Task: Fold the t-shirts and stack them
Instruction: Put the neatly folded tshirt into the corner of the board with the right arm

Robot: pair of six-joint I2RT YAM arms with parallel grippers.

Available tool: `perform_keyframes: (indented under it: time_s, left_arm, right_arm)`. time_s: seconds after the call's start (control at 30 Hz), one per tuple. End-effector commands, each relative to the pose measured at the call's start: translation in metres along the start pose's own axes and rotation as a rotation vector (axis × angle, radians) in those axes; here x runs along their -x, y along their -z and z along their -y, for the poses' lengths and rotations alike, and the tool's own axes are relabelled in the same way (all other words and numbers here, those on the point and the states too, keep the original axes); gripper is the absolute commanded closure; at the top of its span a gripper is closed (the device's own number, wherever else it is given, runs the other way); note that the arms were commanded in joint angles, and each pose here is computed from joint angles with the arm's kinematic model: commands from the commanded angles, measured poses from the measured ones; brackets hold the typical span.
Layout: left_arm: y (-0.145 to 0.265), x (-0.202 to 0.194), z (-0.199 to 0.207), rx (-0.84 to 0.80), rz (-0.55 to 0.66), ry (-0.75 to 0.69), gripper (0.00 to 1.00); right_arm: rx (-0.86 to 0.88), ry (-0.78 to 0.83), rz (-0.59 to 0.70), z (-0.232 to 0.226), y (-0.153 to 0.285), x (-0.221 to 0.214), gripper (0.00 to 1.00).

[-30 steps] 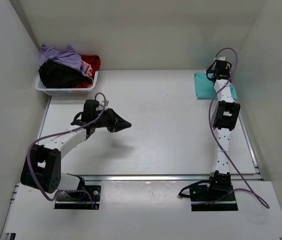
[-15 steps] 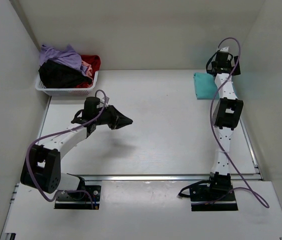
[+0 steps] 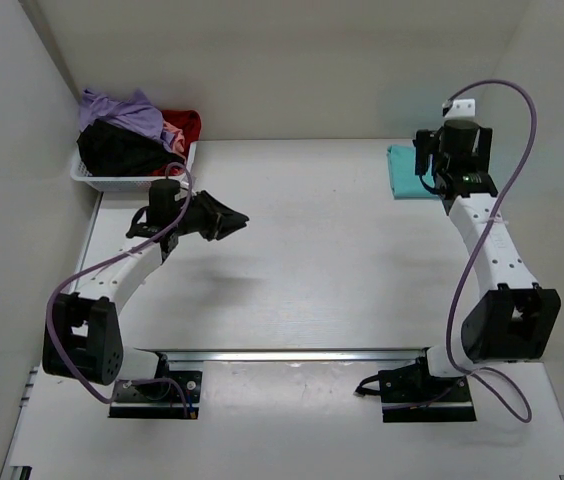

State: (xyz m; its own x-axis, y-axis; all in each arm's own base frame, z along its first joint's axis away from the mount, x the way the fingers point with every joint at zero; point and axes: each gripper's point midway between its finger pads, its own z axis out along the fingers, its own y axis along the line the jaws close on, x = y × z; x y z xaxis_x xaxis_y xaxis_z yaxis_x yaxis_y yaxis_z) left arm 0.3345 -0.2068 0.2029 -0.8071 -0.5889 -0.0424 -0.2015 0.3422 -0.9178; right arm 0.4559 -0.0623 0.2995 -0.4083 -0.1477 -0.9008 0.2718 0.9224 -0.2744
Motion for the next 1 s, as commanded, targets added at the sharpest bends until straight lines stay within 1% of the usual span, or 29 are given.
perform_keyframes:
  time_s: [0.0, 0.03, 0.07, 0.1, 0.13, 0.17, 0.2, 0.23, 0.27, 0.3, 0.33, 0.37, 0.4, 0.43, 0.47, 0.5, 0.53, 0.57, 0.6, 0.67, 0.7, 0.73, 0.77, 0.83, 0.9, 0.93, 0.97]
  left_arm:
    - [0.015, 0.014, -0.018, 0.086, 0.071, -0.044, 0.66]
    - [0.019, 0.025, -0.016, 0.107, 0.113, -0.059, 0.63]
    - [0.022, 0.04, -0.007, 0.111, 0.149, -0.11, 0.63]
    - [0.022, 0.057, -0.015, 0.166, 0.202, -0.142, 0.62]
    - [0.023, 0.081, -0.006, 0.209, 0.272, -0.219, 0.63]
    - [0.032, 0.111, 0.021, 0.226, 0.386, -0.295, 0.67]
    - [0.033, 0.129, 0.036, 0.271, 0.427, -0.38, 0.69]
    - [0.032, 0.149, 0.018, 0.405, 0.483, -0.416, 0.69]
    - [0.039, 0.168, 0.04, 0.413, 0.564, -0.445, 0.64]
    - [0.045, 0.193, 0.039, 0.456, 0.641, -0.417, 0.59]
    - [0.047, 0.215, 0.026, 0.49, 0.69, -0.362, 0.57]
    - [0.054, 0.231, 0.035, 0.48, 0.749, -0.32, 0.55]
    - [0.057, 0.253, 0.03, 0.49, 0.778, -0.287, 0.56]
    - [0.055, 0.269, 0.013, 0.522, 0.792, -0.245, 0.56]
    - [0.059, 0.281, 0.026, 0.498, 0.823, -0.243, 0.54]
    - [0.066, 0.301, 0.019, 0.513, 0.85, -0.209, 0.51]
    - [0.062, 0.31, 0.005, 0.539, 0.838, -0.195, 0.51]
    - [0.063, 0.317, 0.016, 0.512, 0.846, -0.212, 0.51]
    - [0.058, 0.323, 0.01, 0.516, 0.831, -0.211, 0.52]
    - [0.046, 0.324, 0.011, 0.466, 0.773, -0.225, 0.53]
    - [0.04, 0.319, 0.013, 0.438, 0.74, -0.237, 0.45]
    - [0.033, 0.316, 0.013, 0.418, 0.719, -0.264, 0.18]
    - [0.027, 0.305, 0.021, 0.383, 0.671, -0.308, 0.01]
    - [0.015, 0.287, 0.019, 0.351, 0.577, -0.342, 0.01]
    - [0.009, 0.266, 0.009, 0.356, 0.463, -0.313, 0.01]
    - [0.006, 0.256, 0.002, 0.37, 0.43, -0.309, 0.01]
    - [0.005, 0.241, 0.007, 0.351, 0.394, -0.293, 0.01]
  right_arm:
    - [0.071, 0.006, -0.111, -0.025, 0.015, -0.052, 0.02]
    - [0.078, 0.007, -0.114, -0.021, 0.029, -0.058, 0.03]
    - [0.103, 0.003, -0.114, -0.019, 0.044, -0.06, 0.04]
    - [0.127, -0.028, -0.129, -0.016, 0.056, -0.067, 0.07]
    - [0.203, -0.045, -0.178, -0.026, 0.065, -0.085, 0.09]
    - [0.283, -0.077, -0.196, -0.034, 0.081, -0.096, 0.17]
    - [0.303, -0.152, -0.168, -0.033, 0.096, -0.092, 0.24]
    - [0.3, -0.252, -0.214, -0.03, 0.099, -0.108, 0.31]
    - [0.34, -0.289, -0.242, -0.035, 0.109, -0.116, 0.34]
    - [0.367, -0.326, -0.286, -0.039, 0.117, -0.124, 0.38]
    - [0.374, -0.327, -0.305, -0.042, 0.12, -0.127, 0.37]
    - [0.383, -0.318, -0.334, -0.045, 0.124, -0.131, 0.36]
    - [0.392, -0.307, -0.352, -0.052, 0.127, -0.132, 0.32]
    - [0.414, -0.291, -0.375, -0.059, 0.13, -0.137, 0.28]
    - [0.421, -0.307, -0.376, -0.059, 0.131, -0.133, 0.26]
    - [0.453, -0.321, -0.392, -0.063, 0.132, -0.133, 0.23]
    - [0.453, -0.346, -0.405, -0.062, 0.132, -0.134, 0.22]
    - [0.467, -0.362, -0.421, -0.064, 0.132, -0.136, 0.22]
    - [0.487, -0.39, -0.435, -0.067, 0.133, -0.137, 0.21]
    - [0.484, -0.412, -0.457, -0.066, 0.133, -0.139, 0.21]
    - [0.474, -0.404, -0.476, -0.066, 0.132, -0.141, 0.21]
    - [0.471, -0.391, -0.505, -0.067, 0.132, -0.148, 0.22]
    - [0.479, -0.389, -0.505, -0.069, 0.133, -0.145, 0.22]
    - [0.491, -0.382, -0.555, -0.074, 0.136, -0.154, 0.21]
    - [0.503, -0.374, -0.564, -0.079, 0.134, -0.156, 0.21]
    - [0.502, -0.369, -0.576, -0.081, 0.134, -0.158, 0.21]
    - [0.521, -0.364, -0.583, -0.085, 0.133, -0.158, 0.21]
